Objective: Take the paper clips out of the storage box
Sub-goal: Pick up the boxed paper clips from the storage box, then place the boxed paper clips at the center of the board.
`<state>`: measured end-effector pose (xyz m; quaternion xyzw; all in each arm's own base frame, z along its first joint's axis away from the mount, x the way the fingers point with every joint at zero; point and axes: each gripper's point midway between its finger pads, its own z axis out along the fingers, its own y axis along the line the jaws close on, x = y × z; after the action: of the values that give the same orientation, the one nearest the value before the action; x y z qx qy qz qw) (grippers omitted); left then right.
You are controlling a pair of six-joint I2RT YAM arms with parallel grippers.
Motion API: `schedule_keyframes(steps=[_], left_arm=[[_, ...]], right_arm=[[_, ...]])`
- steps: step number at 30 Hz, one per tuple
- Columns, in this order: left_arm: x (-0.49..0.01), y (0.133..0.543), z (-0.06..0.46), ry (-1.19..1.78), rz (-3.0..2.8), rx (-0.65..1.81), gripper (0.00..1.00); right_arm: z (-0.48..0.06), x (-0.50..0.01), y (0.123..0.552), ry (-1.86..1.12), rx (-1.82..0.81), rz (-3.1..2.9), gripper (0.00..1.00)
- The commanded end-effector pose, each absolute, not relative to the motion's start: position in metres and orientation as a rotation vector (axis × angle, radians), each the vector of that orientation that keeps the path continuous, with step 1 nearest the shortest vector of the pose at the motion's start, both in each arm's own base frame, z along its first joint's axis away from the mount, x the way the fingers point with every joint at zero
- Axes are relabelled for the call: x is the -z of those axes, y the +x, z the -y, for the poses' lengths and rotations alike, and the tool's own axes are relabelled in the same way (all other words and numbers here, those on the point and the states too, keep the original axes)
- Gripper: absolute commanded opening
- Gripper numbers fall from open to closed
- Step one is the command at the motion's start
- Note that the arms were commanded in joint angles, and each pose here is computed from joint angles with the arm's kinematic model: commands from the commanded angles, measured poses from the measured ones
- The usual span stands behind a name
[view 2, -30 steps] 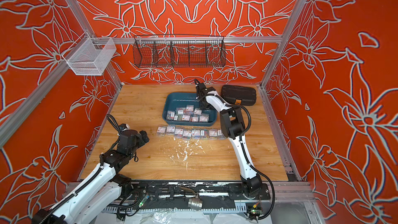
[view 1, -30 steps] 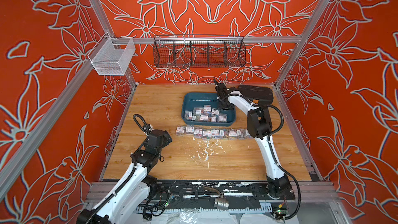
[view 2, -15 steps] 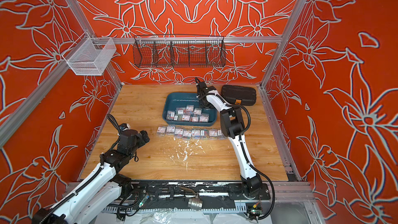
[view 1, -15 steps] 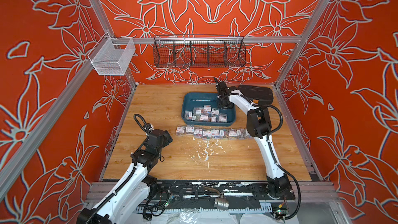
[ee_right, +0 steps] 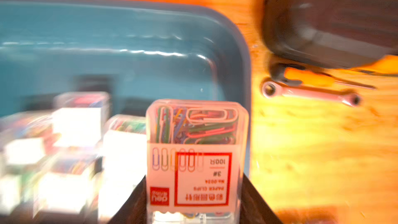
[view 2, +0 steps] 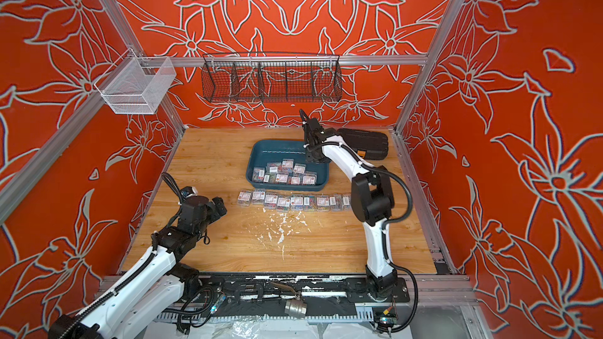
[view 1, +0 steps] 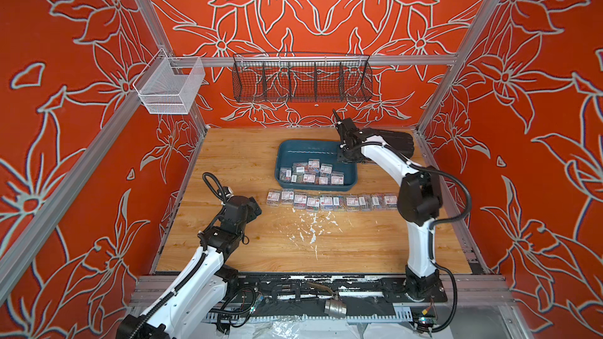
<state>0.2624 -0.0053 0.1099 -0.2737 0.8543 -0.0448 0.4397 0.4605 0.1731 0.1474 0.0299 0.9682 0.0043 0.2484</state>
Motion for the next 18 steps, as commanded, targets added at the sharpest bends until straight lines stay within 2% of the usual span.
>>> schedule_keyframes(steps=[1,9,18], left_arm=[[-0.108,0.262,0.002,-0.691,-2.118,0.099,0.94],[-0.108,0.263,0.003,-0.685,-2.114,0.108,0.94],[-0.107,0.262,0.002,-0.696,-2.114,0.105,0.94]], right_arm=[[-0.176,-0.166,0.440,0.079,-0.054,-2.574,0.44],[-0.160,-0.172,0.350,0.123,-0.145,-2.506,0.44],[-0.154,-0.126,0.270,0.170,-0.282,-2.543,0.44]])
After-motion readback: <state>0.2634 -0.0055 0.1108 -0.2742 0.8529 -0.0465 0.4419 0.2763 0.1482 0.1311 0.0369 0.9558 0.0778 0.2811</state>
